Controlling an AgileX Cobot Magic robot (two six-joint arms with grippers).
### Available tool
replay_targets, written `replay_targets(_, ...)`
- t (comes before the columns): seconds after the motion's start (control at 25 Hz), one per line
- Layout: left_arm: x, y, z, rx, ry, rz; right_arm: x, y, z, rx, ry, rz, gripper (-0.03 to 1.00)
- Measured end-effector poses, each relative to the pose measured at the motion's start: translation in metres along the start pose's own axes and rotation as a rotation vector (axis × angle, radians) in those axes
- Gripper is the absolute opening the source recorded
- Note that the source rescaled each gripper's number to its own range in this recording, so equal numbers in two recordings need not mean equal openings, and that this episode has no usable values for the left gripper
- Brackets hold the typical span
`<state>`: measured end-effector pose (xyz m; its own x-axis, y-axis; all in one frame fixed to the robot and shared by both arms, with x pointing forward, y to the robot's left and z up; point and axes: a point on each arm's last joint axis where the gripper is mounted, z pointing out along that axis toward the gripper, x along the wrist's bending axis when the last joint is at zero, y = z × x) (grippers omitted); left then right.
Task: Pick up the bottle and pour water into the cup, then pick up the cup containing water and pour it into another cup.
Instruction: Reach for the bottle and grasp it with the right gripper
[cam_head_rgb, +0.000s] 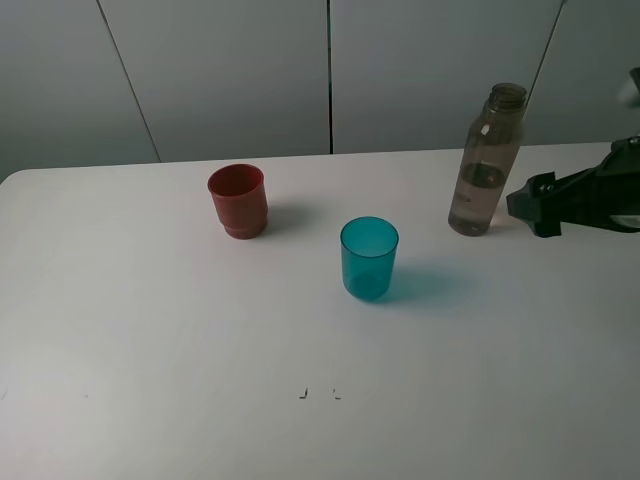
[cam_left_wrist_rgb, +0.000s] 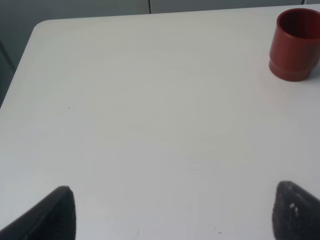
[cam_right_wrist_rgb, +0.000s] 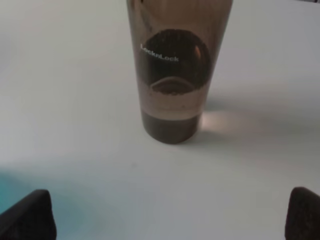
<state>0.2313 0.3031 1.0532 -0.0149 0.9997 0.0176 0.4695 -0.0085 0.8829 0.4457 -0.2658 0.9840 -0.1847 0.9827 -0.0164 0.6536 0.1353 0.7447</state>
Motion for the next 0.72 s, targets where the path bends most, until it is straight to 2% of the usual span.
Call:
replay_targets(0.16,0.0,0.0,0.0,0.0,0.0,0.0,-0.001,-0.007,0.026,-0.019,-0.021,-0.014,1.0)
replay_targets(0.48,0.0,0.0,0.0,0.0,0.0,0.0,-0.002,-0.031,0.076,0.065,-0.033,-0.058,1.0)
replay_targets(0.72,0.0,0.0,0.0,0.0,0.0,0.0,-0.001,-0.037,0.1,-0.01,-0.022,-0.051,1.0)
